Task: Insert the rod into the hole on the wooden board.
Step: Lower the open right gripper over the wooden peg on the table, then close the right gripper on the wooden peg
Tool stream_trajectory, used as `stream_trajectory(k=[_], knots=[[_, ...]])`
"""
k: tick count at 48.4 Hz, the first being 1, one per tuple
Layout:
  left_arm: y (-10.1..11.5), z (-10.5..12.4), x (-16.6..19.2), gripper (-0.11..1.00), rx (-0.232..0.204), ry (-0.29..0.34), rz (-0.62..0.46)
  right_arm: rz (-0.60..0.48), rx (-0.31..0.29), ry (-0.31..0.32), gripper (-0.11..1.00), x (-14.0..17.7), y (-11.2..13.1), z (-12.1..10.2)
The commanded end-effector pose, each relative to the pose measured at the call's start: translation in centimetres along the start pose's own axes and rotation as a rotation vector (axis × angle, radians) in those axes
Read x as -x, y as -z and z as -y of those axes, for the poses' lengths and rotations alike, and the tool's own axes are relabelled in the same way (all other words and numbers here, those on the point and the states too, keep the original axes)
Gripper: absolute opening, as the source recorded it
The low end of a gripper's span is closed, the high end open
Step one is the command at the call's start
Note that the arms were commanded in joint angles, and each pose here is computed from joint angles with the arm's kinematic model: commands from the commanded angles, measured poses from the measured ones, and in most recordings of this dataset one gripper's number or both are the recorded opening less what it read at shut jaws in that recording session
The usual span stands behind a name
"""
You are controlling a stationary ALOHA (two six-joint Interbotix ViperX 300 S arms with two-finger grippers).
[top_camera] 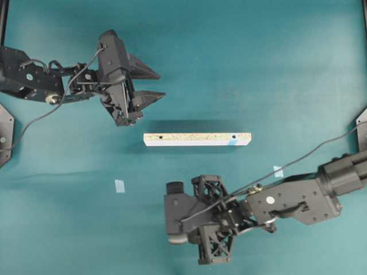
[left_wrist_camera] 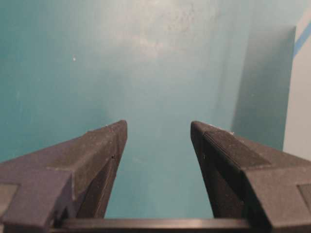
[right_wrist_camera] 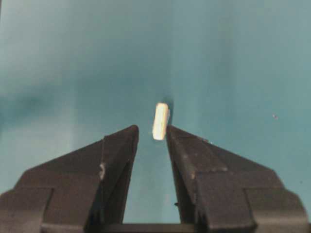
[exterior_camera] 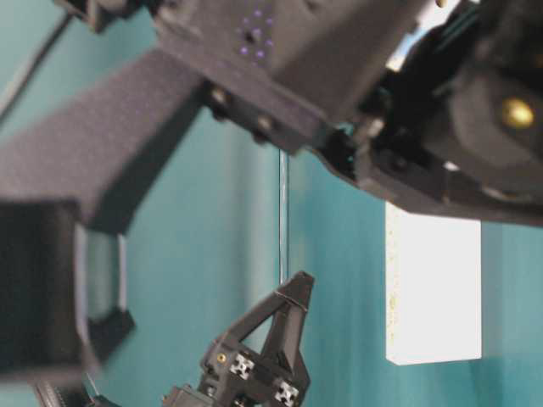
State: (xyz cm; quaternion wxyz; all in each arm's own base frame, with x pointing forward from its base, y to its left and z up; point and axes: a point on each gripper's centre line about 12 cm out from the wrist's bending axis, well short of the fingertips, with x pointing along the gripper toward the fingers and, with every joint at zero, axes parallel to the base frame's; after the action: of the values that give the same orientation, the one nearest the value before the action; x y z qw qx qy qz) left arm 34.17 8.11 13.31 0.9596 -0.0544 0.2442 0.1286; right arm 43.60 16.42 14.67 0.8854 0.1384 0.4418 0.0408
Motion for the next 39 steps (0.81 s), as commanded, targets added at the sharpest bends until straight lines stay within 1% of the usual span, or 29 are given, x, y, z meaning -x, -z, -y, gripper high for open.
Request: stream_trajectory(k=[1, 7, 11, 26, 39], knots=[[-0.9, 0.2, 0.5, 0.74, -0.004, 0.006, 0.032, 0.004, 0.007, 0.006, 0.42, 0.8, -1.8, -1.1], [-0.9, 0.2, 0.9, 0.74, -0.004, 0.007, 0.035, -0.061, 0.023, 0.068, 0.42, 0.1, -2.4, -1.2], [-1.1, 0.2, 1.2, 0.74, -0.006, 0.007, 0.043, -0.088, 0.025, 0.094, 0.43, -0.1, -2.8, -1.3], [-0.8, 0.2, 1.4, 0.74, -0.007, 0.007, 0.026, -0.095, 0.014, 0.106, 0.43, -1.0, -4.2, -2.0], [-0.6, 0.2, 1.4, 0.74, -0.007, 0.007, 0.009, -0.163, 0.013, 0.151, 0.43, -2.0, -3.6, -1.8]])
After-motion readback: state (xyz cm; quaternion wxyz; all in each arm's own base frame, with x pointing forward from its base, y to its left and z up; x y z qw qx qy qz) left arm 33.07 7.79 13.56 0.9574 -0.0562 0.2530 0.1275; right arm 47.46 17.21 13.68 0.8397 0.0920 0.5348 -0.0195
